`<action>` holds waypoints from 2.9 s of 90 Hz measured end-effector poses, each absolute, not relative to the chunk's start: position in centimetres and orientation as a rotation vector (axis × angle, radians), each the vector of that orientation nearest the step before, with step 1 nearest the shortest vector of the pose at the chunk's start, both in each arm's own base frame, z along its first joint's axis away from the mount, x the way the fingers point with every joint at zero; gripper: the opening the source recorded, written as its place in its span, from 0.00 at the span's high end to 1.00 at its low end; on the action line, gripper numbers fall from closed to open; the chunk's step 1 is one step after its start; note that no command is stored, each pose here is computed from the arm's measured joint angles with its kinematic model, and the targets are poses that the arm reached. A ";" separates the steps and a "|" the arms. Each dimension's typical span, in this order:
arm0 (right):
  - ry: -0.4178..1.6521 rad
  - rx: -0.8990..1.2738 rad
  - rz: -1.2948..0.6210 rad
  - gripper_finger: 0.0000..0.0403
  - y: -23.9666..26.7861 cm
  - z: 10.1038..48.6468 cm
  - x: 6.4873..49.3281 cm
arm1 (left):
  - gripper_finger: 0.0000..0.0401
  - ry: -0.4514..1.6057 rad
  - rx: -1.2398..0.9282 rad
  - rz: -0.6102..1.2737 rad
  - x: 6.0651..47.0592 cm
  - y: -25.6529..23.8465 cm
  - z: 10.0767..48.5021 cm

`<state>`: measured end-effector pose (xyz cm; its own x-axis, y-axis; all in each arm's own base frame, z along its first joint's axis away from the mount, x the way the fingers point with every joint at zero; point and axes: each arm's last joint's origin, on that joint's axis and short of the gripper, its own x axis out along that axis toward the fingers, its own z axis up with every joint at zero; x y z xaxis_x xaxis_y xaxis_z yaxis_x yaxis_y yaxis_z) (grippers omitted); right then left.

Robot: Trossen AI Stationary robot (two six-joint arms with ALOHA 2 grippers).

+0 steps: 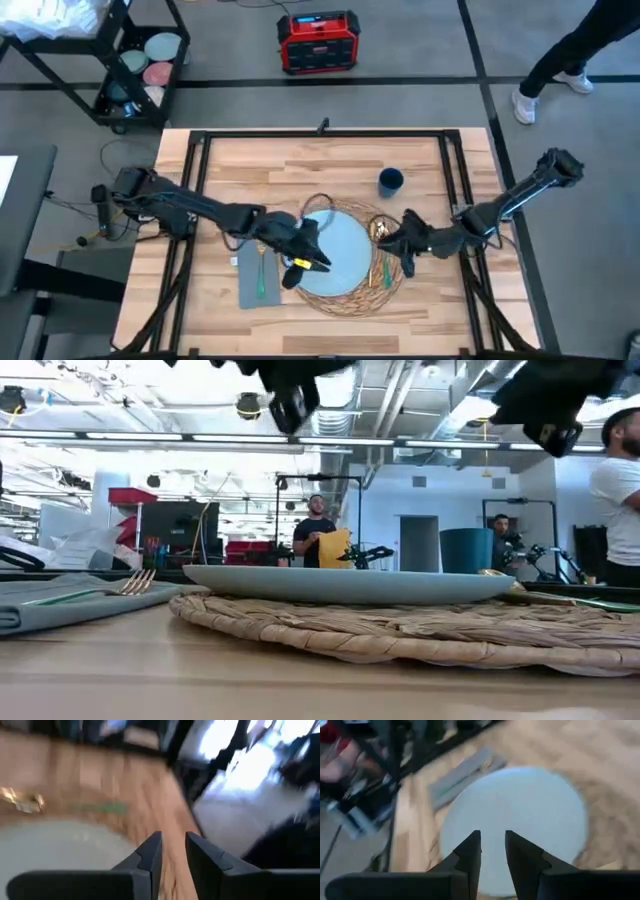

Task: Set table place
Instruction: Return to Home Position

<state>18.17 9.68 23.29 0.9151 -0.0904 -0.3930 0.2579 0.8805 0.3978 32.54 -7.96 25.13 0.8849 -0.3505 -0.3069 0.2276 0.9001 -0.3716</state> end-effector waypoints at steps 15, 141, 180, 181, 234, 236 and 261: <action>0.376 0.293 -0.099 0.82 9.9 23.5 17.8 | 0.87 0.396 -0.433 -0.296 29.6 -7.5 24.2; 0.335 0.588 -0.051 0.82 6.4 12.3 12.9 | 0.87 0.424 -0.730 -0.443 18.9 -8.0 13.2; 0.342 0.553 -0.070 0.82 6.2 12.2 12.9 | 0.87 0.326 -0.829 -0.416 15.3 -6.8 13.6; 0.342 0.553 -0.070 0.82 6.2 12.2 12.9 | 0.87 0.326 -0.831 -0.415 15.2 -6.7 13.7; 0.283 0.279 0.287 0.82 7.1 13.4 13.1 | 0.87 0.199 -0.799 -0.569 12.2 -5.7 17.0; 0.268 0.254 0.328 0.82 7.3 13.6 13.1 | 0.87 0.199 -0.788 -0.580 12.1 -5.7 17.0; 0.158 0.059 0.799 0.82 8.4 14.5 12.5 | 0.87 0.129 -0.746 -0.687 10.4 -5.3 18.1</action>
<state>12.50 8.39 14.54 0.6863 0.7176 -0.1188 -0.7087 0.6965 0.1125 10.38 -5.31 18.07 0.7762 -0.6176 0.1269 0.5292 0.5288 -0.6636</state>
